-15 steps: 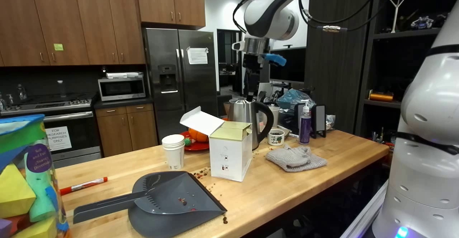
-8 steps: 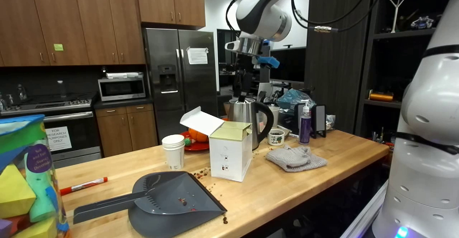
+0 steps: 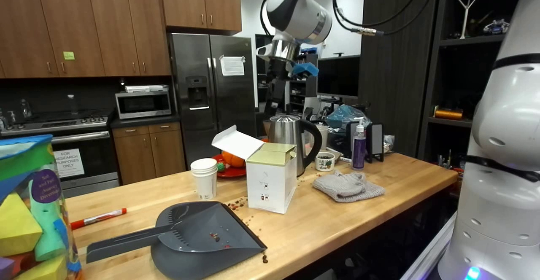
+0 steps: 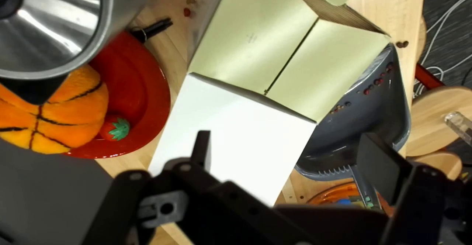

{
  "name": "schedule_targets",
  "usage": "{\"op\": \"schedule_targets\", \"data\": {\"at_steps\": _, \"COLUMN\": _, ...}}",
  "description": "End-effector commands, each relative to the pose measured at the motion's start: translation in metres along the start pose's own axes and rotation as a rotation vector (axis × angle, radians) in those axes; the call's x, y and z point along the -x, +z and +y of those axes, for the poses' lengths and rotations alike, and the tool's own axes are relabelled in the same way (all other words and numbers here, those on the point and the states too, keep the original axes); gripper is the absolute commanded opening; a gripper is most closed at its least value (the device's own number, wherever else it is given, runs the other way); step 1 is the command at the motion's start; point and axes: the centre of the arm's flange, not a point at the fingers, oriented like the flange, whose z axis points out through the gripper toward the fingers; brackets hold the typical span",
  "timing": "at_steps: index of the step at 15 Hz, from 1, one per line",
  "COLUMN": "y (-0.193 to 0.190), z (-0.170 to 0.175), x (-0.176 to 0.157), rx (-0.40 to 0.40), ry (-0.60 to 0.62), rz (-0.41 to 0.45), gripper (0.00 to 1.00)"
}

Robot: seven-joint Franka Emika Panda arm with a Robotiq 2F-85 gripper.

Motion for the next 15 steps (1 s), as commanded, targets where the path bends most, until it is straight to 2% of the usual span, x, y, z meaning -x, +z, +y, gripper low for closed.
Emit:
{"op": "schedule_targets", "data": {"at_steps": 1, "y": -0.005, "z": 0.019, "x": -0.018, "rx": -0.057, "ry": 0.029, "rz": 0.031, "gripper": 1.0}}
{"op": "schedule_targets", "data": {"at_steps": 4, "y": -0.001, "z": 0.027, "x": -0.026, "rx": -0.071, "ry": 0.04, "rz": 0.053, "gripper": 1.0}}
{"op": "schedule_targets", "data": {"at_steps": 6, "y": 0.002, "z": 0.03, "x": -0.02, "rx": -0.022, "ry": 0.067, "rz": 0.05, "gripper": 1.0}}
{"op": "schedule_targets", "data": {"at_steps": 7, "y": 0.005, "z": 0.022, "x": -0.02, "rx": -0.046, "ry": 0.039, "rz": 0.041, "gripper": 1.0}}
{"op": "schedule_targets", "data": {"at_steps": 13, "y": 0.006, "z": 0.027, "x": -0.017, "rx": -0.033, "ry": 0.058, "rz": 0.045, "gripper": 1.0}}
{"op": "schedule_targets", "data": {"at_steps": 15, "y": 0.01, "z": 0.042, "x": -0.013, "rx": -0.072, "ry": 0.047, "rz": 0.106, "gripper": 1.0}}
